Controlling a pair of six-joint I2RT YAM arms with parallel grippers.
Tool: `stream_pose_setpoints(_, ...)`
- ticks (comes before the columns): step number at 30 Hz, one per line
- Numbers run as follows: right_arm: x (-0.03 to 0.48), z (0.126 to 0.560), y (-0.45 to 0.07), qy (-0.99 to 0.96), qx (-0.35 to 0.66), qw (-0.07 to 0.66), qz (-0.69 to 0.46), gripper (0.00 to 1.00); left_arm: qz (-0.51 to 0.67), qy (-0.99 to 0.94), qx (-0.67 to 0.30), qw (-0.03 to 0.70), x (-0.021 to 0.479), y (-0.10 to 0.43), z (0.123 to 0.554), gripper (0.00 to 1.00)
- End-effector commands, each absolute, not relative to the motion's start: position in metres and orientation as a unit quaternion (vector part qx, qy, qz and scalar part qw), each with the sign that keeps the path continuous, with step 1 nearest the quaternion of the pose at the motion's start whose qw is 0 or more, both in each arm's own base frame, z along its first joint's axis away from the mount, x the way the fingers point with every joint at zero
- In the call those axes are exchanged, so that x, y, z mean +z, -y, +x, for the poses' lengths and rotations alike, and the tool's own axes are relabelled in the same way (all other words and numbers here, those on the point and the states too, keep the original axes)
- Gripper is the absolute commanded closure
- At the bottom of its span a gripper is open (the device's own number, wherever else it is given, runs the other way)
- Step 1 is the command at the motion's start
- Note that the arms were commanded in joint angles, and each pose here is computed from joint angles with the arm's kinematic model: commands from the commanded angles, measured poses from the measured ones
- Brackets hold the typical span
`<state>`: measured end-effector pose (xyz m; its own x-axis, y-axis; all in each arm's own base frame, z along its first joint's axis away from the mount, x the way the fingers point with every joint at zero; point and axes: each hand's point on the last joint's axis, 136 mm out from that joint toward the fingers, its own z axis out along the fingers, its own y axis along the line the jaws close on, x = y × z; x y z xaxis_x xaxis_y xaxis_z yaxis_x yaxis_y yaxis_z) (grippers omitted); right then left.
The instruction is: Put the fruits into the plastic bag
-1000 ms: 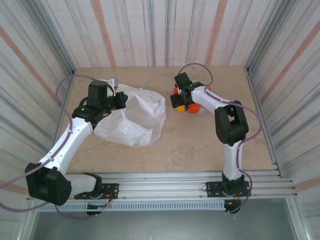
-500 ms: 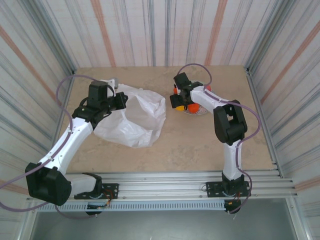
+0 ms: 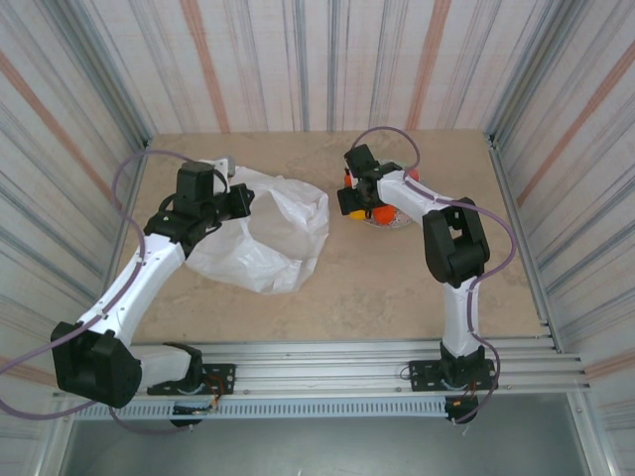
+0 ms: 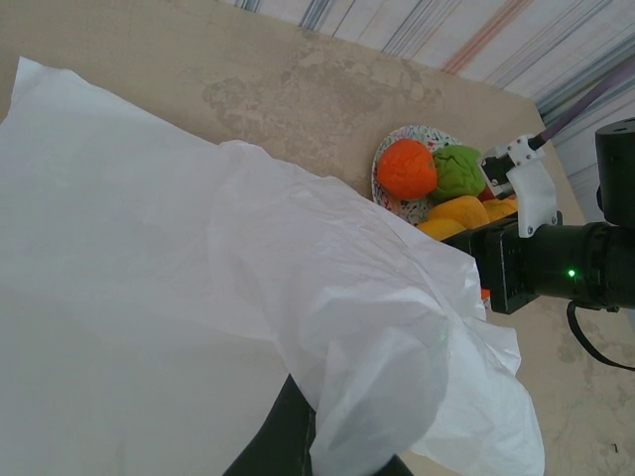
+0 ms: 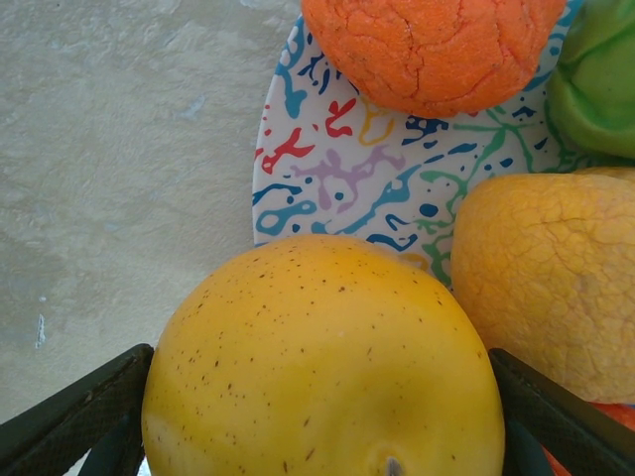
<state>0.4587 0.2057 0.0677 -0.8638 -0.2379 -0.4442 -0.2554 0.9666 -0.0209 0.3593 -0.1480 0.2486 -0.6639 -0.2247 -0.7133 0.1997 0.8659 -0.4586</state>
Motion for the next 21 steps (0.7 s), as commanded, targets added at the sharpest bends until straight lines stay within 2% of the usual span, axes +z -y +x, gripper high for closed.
stream_pose_setpoints(1, 0.072, 0.457, -0.213, -0.964, 0.034, 0.223, -0.140, 0.19, 0.001, -0.872, -0.264, 0.413, 0.250, 0.148, 0.358, 0.99)
stream_pose_setpoints(4, 0.094, 0.456, -0.215, -0.959, 0.051, 0.245, -0.135, 0.21, 0.004, -0.872, -0.266, 0.410, 0.250, 0.149, 0.356, 0.95)
stream_pose_setpoints(12, 0.153, 0.433, -0.218, -0.940, 0.120, 0.298, -0.115, 0.29, -0.006, -0.869, -0.274, 0.411, 0.253, 0.148, 0.352, 0.95)
stream_pose_setpoints(16, 0.171, 0.400, -0.201, -0.933, 0.149, 0.311, -0.097, 0.31, -0.004, -0.869, -0.292, 0.399, 0.257, 0.156, 0.348, 0.93)
stream_pose_setpoints(21, 0.183, 0.337, -0.208, -0.907, 0.246, 0.323, -0.111, 0.33, -0.033, -0.866, -0.313, 0.389, 0.265, 0.161, 0.348, 0.93)
